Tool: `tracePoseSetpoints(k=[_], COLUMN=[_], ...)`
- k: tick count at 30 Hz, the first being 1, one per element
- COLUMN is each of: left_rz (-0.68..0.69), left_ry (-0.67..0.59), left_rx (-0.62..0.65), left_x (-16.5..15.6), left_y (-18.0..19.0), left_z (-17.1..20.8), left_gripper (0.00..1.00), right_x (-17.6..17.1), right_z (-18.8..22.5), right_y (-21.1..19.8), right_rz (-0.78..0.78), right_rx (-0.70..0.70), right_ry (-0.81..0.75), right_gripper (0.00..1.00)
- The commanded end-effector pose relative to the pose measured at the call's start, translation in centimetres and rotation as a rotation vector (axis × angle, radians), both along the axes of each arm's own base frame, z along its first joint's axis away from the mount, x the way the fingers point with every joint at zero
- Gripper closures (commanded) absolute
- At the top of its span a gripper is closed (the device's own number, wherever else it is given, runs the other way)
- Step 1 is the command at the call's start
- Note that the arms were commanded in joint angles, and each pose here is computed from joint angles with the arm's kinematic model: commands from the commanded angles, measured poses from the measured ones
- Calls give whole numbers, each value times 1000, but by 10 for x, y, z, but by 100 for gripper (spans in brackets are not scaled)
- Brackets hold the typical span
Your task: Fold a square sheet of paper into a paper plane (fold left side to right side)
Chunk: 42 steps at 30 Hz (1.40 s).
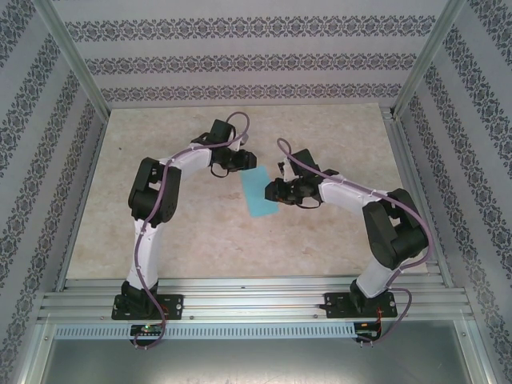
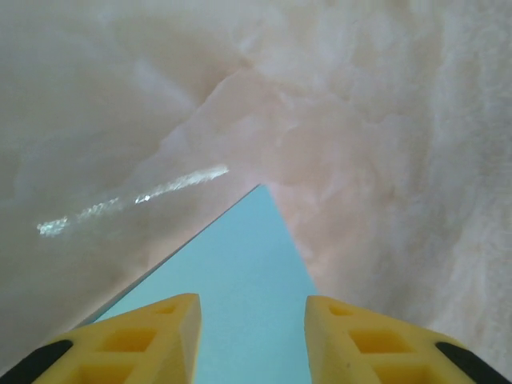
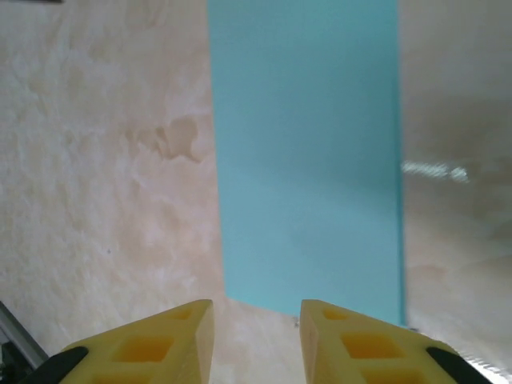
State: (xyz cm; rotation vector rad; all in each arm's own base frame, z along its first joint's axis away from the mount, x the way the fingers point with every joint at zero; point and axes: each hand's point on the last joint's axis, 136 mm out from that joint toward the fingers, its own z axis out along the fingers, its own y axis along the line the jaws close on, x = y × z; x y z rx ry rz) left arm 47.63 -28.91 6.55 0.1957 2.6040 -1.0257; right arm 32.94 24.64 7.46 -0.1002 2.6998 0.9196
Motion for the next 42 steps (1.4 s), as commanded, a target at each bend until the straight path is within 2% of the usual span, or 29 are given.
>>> tracePoseSetpoints(k=[1, 4, 8, 17, 29, 35, 42], left_rz=[14, 44, 78, 125, 118, 44, -113], left_ry=[-91, -157, -221, -238, -244, -320, -428], left_rx=[-65, -35, 8, 27, 92, 164, 235], left_x=[2, -9, -37, -88, -108, -123, -160], left_y=[10, 26, 47, 71, 80, 74, 53], left_z=[74, 86, 82, 52, 36, 40, 38], left_gripper=[58, 55, 51, 50, 49, 49, 48], right_x=[13, 22, 30, 25, 8, 5, 9], right_z=[0, -8, -22, -44, -54, -43, -22], right_y=[0, -6, -10, -10, -1, 6, 9], right_rz=[15, -11, -36, -45, -21, -26, -71], right_rx=[41, 47, 70, 53, 6, 33, 100], right_ry=[3, 27, 72, 151, 195, 183, 156], right_gripper=[62, 59, 59, 59, 61, 64, 67])
